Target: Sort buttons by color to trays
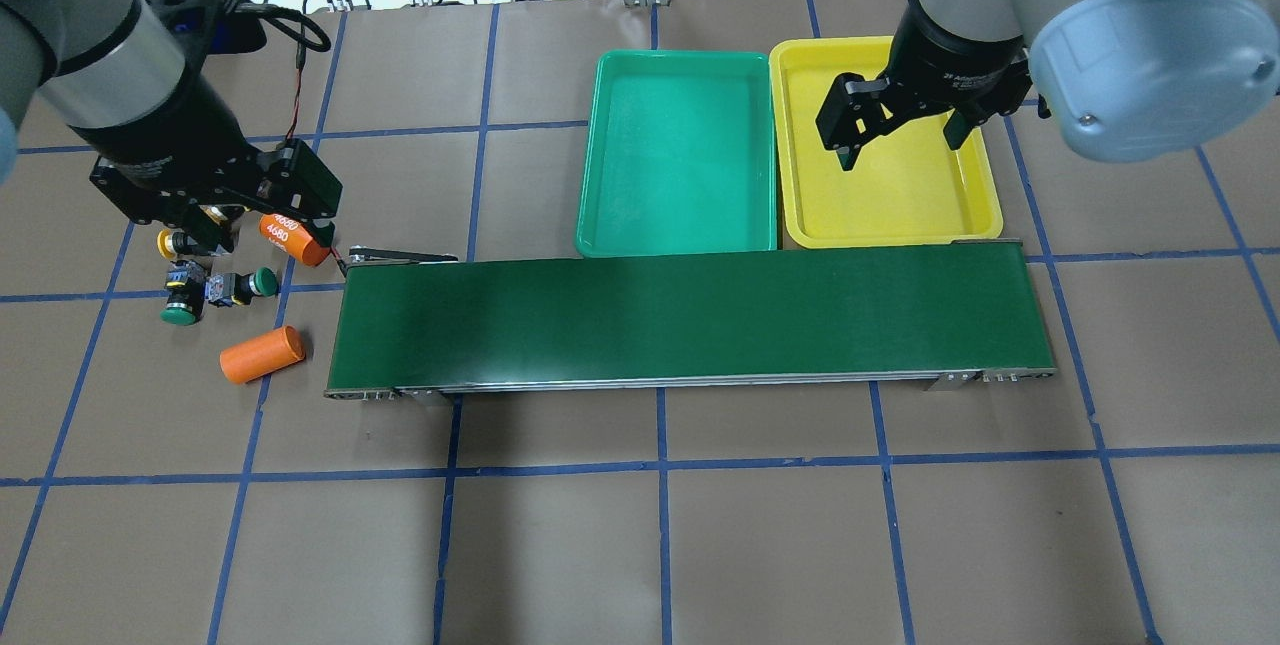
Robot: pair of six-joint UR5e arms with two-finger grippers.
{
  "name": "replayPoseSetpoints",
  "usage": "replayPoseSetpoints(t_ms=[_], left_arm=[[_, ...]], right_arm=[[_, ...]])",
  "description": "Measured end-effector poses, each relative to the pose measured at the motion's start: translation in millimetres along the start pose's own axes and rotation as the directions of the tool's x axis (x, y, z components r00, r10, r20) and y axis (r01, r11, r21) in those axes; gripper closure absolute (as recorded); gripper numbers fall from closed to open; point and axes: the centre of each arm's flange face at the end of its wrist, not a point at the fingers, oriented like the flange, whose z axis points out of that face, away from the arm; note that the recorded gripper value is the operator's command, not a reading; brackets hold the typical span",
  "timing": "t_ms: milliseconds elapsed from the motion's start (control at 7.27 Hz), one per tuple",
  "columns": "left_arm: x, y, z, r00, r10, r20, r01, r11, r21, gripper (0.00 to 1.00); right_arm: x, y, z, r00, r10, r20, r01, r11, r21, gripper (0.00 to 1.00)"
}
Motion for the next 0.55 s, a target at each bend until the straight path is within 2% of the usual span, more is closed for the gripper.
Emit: replayPoseSetpoints(t_ms=[275, 550], left_arm=[[-65, -38, 22, 1.000, 0.011, 0.002, -0.011, 1.000, 0.028, 0.00], [-100, -80, 56, 0.993, 0.118, 0.020, -0.119, 0.991, 0.056, 0.00]], right_arm=[[0, 0, 0, 1.000, 0.001, 0.000, -0.001, 1.000, 0.001, 0.00], [0, 0, -1, 1.000, 0.002, 0.000, -0.002, 1.000, 0.003, 0.00]])
